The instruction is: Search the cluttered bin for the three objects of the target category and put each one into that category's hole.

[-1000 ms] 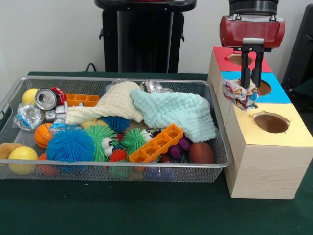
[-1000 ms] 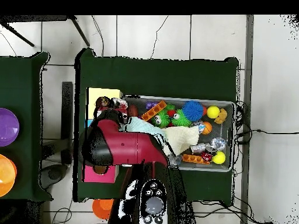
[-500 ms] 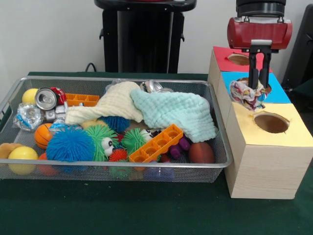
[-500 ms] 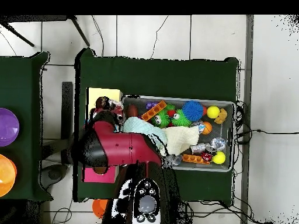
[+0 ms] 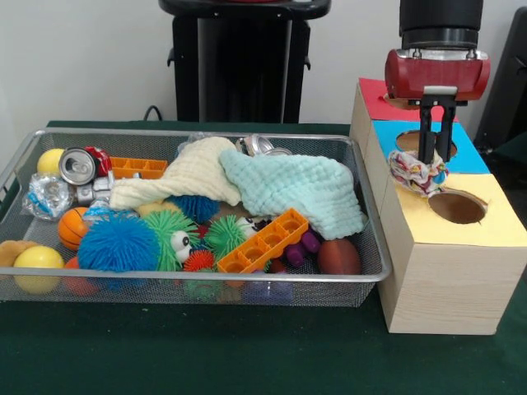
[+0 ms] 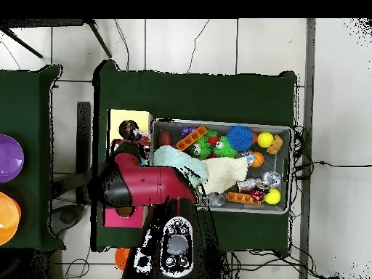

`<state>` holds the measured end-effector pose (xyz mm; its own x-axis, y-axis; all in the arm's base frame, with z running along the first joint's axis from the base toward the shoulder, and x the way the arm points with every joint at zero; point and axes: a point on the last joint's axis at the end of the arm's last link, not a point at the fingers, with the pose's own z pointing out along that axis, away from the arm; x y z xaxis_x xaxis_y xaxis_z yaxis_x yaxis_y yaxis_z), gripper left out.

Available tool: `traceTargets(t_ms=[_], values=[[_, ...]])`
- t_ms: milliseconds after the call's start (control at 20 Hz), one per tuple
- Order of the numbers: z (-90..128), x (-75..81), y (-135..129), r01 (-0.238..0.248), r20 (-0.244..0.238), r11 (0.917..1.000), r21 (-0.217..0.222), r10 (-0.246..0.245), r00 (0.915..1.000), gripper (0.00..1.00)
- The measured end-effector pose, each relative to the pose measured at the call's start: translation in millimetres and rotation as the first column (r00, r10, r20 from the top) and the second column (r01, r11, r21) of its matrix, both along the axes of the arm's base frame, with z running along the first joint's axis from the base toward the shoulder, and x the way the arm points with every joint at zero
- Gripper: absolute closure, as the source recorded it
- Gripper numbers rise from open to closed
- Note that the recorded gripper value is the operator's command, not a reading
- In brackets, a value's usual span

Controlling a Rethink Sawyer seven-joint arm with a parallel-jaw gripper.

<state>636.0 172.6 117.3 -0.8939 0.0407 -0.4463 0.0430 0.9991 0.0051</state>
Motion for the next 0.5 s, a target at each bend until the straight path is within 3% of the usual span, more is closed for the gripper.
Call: traceTargets(t_ms=[500], values=[[-11.1, 2.2, 7.4, -0.013, 0.054, 0.9999, 0.002, 0.013, 0.9985, 1.0]])
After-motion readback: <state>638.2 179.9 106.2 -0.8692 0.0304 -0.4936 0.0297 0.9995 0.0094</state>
